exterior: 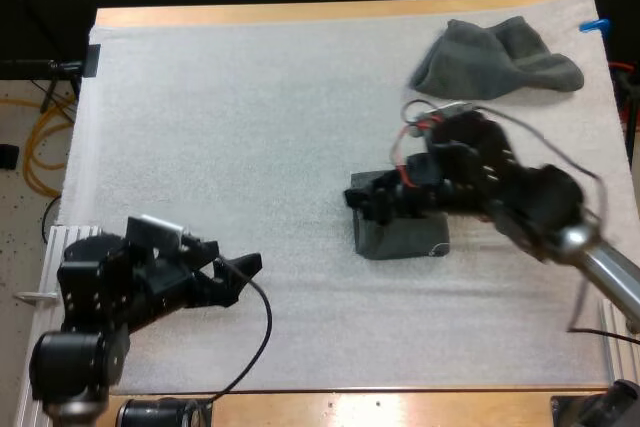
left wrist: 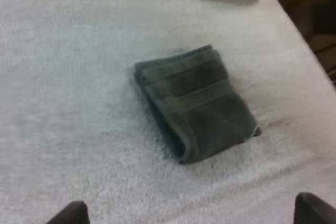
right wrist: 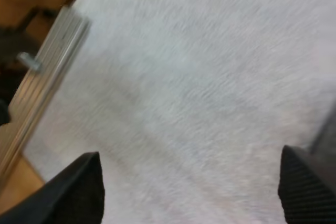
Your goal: Pick towel from pile fold and stack
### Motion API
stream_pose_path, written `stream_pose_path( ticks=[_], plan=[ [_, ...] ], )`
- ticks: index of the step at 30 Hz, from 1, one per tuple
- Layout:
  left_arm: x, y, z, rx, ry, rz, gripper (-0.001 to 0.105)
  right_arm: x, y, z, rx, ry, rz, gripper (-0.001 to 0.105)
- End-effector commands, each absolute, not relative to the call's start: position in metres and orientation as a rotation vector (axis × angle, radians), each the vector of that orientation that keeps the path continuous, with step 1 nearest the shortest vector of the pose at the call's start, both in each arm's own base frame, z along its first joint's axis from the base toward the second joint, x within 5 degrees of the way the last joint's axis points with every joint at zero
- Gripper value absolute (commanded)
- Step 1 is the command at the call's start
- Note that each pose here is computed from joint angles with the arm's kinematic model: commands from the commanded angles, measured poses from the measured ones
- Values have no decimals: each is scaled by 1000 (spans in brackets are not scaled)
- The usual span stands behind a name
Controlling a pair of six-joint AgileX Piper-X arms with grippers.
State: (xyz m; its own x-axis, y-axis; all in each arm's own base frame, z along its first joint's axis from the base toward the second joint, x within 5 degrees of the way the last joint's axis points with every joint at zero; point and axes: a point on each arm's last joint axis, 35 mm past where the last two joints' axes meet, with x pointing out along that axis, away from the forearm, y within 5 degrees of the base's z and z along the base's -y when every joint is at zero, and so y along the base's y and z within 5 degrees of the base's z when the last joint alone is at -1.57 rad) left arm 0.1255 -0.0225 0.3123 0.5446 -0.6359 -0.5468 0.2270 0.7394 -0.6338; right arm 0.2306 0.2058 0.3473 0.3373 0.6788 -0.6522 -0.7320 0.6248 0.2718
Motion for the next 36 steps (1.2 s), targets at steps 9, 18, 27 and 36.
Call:
stream_pose_path(
  ticks=[9,18,27,36],
  plan=[
    [168,-42,294,-508,942,-574,73,172,150,413,-112,624,792,67],
    [223,-96,247,-534,1074,-612,73,133,112,430,-141,609,692,67],
    [273,-154,184,-508,1244,-581,73,123,104,424,-170,692,682,67],
    [317,-179,143,-623,1404,-544,73,121,102,421,-179,720,678,67]
  ],
)
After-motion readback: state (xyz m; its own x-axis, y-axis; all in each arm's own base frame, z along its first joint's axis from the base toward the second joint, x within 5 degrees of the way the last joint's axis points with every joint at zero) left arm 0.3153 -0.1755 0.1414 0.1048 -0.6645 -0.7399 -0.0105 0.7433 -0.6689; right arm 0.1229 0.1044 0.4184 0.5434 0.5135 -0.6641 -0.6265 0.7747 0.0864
